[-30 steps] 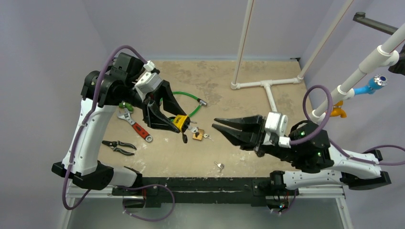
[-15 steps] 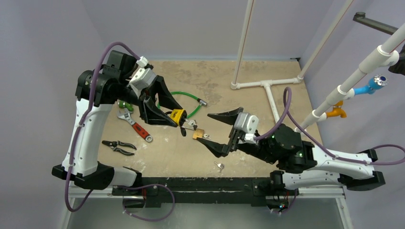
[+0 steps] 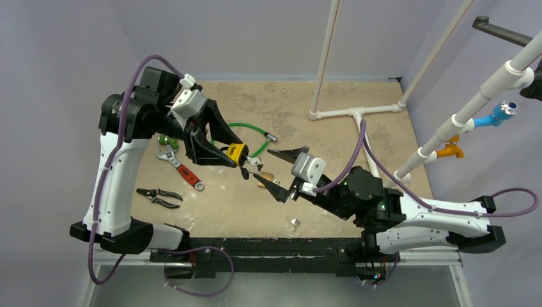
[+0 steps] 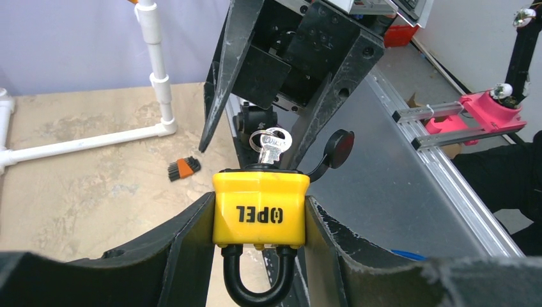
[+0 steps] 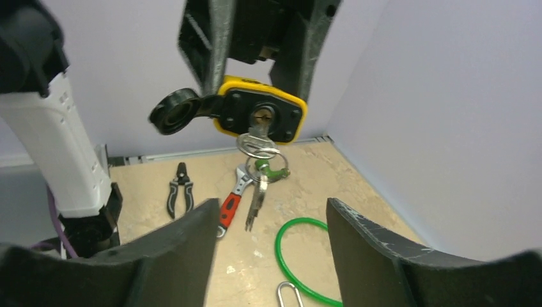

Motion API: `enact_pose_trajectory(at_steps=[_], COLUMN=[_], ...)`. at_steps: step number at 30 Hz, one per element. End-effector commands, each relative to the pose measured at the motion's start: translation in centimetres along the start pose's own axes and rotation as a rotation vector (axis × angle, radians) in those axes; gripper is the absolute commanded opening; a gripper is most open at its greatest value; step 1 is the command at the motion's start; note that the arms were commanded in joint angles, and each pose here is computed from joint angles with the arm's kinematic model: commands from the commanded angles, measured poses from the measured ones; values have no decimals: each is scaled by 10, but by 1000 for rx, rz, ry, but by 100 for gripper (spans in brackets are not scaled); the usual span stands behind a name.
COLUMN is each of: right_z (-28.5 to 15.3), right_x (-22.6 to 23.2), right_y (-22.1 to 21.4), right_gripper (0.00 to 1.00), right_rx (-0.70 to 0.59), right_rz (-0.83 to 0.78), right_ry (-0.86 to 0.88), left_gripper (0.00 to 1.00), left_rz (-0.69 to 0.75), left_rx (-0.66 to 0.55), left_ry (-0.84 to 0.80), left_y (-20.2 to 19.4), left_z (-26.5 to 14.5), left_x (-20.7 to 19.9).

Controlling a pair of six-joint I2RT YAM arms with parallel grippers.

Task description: Unlock with the key

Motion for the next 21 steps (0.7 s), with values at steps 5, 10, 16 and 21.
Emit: enact_pose_trajectory(at_steps=[5,10,16,21], right_z=[-10,2,26,20], right_x=[-22,-19,-9,-12], right_y=[11,1,-17,-45], right_gripper=[16,0,0,2], right_rx=[-112,-32,101,164], right_rz=[190,220,228,292], right_ry=[-306,-398,-502,-565], left_gripper=[0,0,0,0], left_rz=[-91,-110,-121,-112], left_rx=[-214,-216,-158,-60], left_ry=[-86,-44,14,107], left_y=[23,20,9,-17], left_z=[-3,-9,-13,-22], left_x=[-36,-24,-8,5])
Point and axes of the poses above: each gripper's point midway between its finger pads, its own z axis out along the fingers, its own x axis along the line the jaws close on, y = z × x, the point moved 10 cm from there along -z, back along the fingers, and after that the axes turned 5 degrees about z, right-handed, at the moved point
